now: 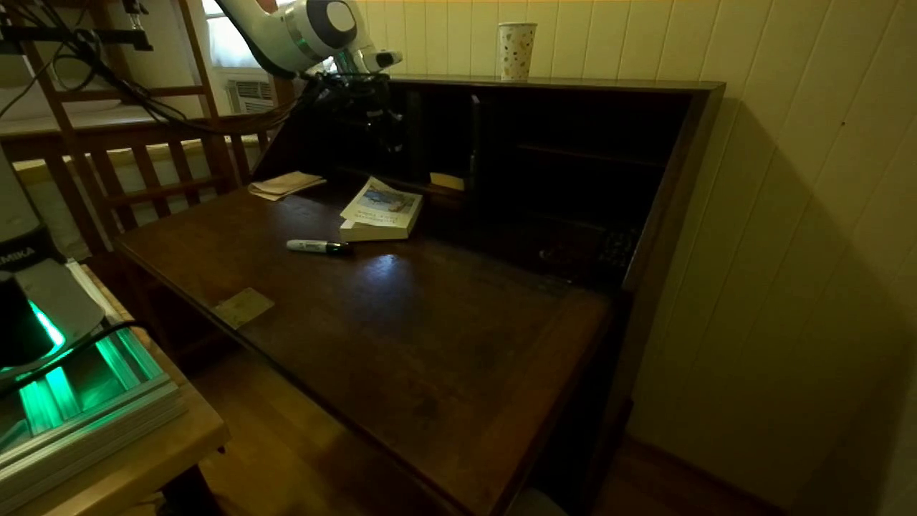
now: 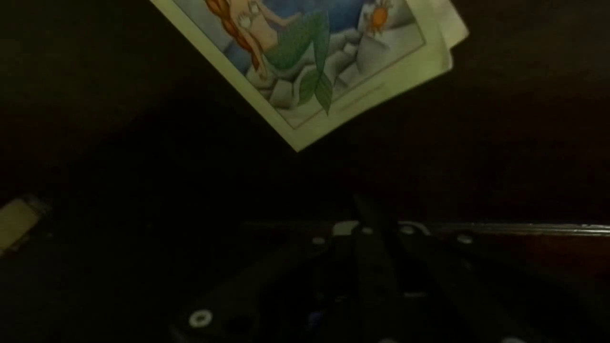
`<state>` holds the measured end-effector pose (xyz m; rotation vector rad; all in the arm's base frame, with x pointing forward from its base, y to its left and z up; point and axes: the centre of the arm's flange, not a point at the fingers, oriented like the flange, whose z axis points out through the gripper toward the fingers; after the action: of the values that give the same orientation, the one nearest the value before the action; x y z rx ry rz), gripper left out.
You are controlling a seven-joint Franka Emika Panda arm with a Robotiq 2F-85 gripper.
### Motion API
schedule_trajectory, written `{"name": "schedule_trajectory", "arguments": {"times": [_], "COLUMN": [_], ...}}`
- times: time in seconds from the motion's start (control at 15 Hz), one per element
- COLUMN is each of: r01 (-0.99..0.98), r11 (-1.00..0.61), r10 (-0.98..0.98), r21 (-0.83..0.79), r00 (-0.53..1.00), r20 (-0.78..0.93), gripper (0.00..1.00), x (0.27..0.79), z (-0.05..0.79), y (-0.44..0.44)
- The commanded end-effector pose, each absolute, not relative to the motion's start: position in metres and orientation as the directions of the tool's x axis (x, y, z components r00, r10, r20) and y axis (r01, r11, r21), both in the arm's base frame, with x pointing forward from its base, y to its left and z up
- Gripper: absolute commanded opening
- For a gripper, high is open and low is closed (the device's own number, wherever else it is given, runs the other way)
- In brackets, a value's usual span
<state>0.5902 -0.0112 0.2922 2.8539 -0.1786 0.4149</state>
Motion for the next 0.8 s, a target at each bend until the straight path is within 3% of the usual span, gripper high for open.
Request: {"name": "schedule_trajectory", "arguments": {"times": [0.0, 0.13, 0.2, 0.53, 0.6, 0.73], "r01": [-0.187, -0.206, -0.209, -0.202, -0.208, -0.208], "r11": [-0.950, -0.944, -0.943, -0.954, -0.947, -0.948], "r10": [-0.126, -0.147, -0.150, -0.145, -0.148, -0.146], "r21": [0.251, 0.258, 0.259, 0.222, 0.246, 0.240], "r00": [0.963, 0.962, 0.962, 0.958, 0.958, 0.957], "r20": [0.238, 0.231, 0.230, 0.249, 0.244, 0.251], "gripper": [0.00, 0.00, 0.20, 0.54, 0.37, 0.49], "x": [0.549, 0.535, 0.528, 0.497, 0.523, 0.513], "z": [0.331, 0.347, 0.354, 0.378, 0.367, 0.373], "y": [-0.014, -0.018, -0.020, -0.021, -0.021, -0.020]}}
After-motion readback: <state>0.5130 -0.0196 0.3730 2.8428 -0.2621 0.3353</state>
